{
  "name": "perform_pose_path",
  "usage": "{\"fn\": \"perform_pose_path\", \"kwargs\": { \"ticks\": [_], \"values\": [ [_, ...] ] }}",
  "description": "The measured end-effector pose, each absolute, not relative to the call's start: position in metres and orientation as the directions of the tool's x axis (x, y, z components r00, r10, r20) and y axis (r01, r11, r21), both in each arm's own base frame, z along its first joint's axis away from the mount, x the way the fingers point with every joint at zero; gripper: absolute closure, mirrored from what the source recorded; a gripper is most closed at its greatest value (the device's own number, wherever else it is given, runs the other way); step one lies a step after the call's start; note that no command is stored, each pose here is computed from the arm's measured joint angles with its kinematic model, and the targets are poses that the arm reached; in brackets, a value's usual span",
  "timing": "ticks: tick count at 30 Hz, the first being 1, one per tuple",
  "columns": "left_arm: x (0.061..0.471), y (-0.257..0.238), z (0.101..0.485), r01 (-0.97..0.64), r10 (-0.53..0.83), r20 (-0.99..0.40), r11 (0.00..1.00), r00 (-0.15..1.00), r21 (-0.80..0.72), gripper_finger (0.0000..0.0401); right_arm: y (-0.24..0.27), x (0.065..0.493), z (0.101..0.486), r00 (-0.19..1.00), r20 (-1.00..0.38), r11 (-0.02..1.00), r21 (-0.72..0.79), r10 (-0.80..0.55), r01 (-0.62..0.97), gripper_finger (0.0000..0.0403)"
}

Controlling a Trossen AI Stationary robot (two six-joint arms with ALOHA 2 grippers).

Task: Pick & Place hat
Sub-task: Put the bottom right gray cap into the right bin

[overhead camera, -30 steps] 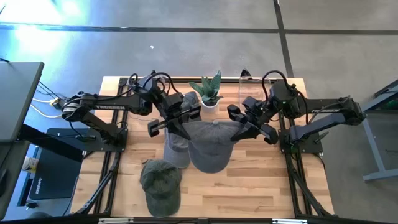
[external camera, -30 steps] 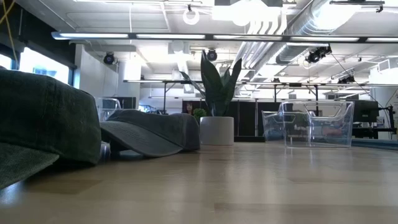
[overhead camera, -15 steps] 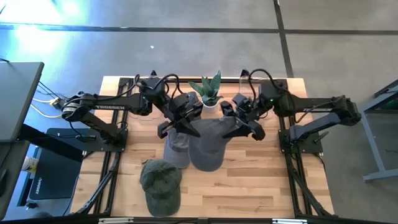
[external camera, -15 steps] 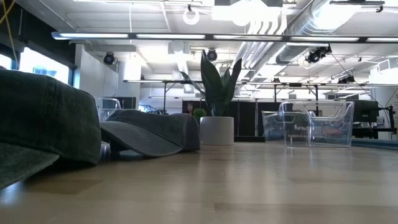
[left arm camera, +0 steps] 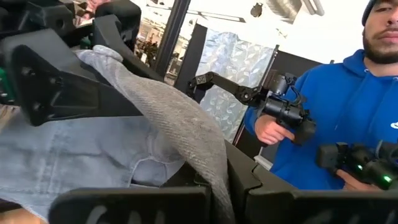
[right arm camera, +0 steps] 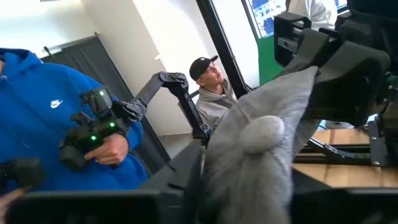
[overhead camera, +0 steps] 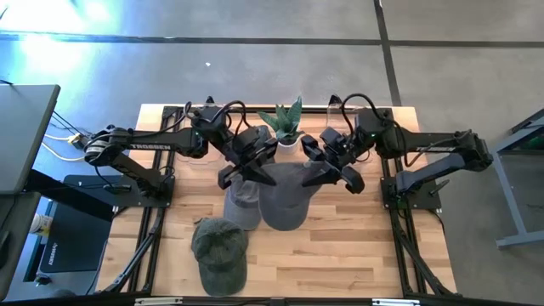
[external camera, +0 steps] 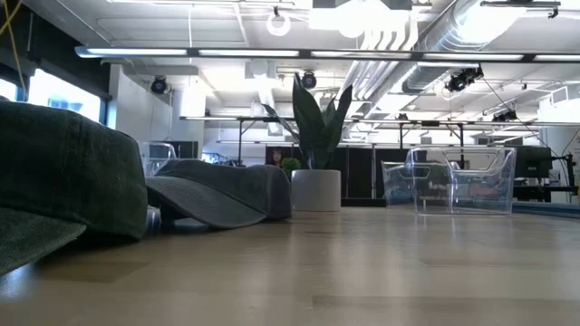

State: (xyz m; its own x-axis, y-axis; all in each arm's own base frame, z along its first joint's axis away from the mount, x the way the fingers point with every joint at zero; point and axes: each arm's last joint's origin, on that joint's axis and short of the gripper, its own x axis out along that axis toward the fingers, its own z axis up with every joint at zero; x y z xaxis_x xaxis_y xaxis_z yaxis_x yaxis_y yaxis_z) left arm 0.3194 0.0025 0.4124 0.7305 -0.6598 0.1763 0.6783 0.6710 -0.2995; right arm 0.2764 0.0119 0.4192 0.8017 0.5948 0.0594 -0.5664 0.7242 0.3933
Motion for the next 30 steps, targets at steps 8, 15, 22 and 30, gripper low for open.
{"fn": "perform_pose_path", "kwargs": {
  "ticks": [8, 15, 22, 30],
  "values": [
    [0.321, 0.011, 0.41, 0.628, -0.612, 0.163, 0.707, 0.774, -0.324, 0.0367, 0.011, 0.277, 0.419, 0.826, 0.058, 0.757, 0.367, 0.561, -0.54, 0.0383],
    [0.317, 0.049, 0.397, 0.59, -0.615, 0.051, 0.724, 0.787, -0.357, 0.028, -0.005, 0.251, 0.416, 0.873, -0.082, 0.823, 0.384, 0.481, -0.418, 0.0391],
    [0.298, 0.061, 0.412, 0.549, -0.551, 0.083, 0.783, 0.83, -0.292, 0.0259, -0.039, 0.197, 0.417, 0.912, -0.312, 0.935, 0.313, 0.266, -0.165, 0.0392],
    [0.288, 0.053, 0.426, 0.491, -0.474, 0.127, 0.836, 0.871, -0.245, 0.0258, -0.089, 0.165, 0.396, 0.814, -0.58, 0.992, 0.08, -0.034, 0.098, 0.0394]
  ]
}}
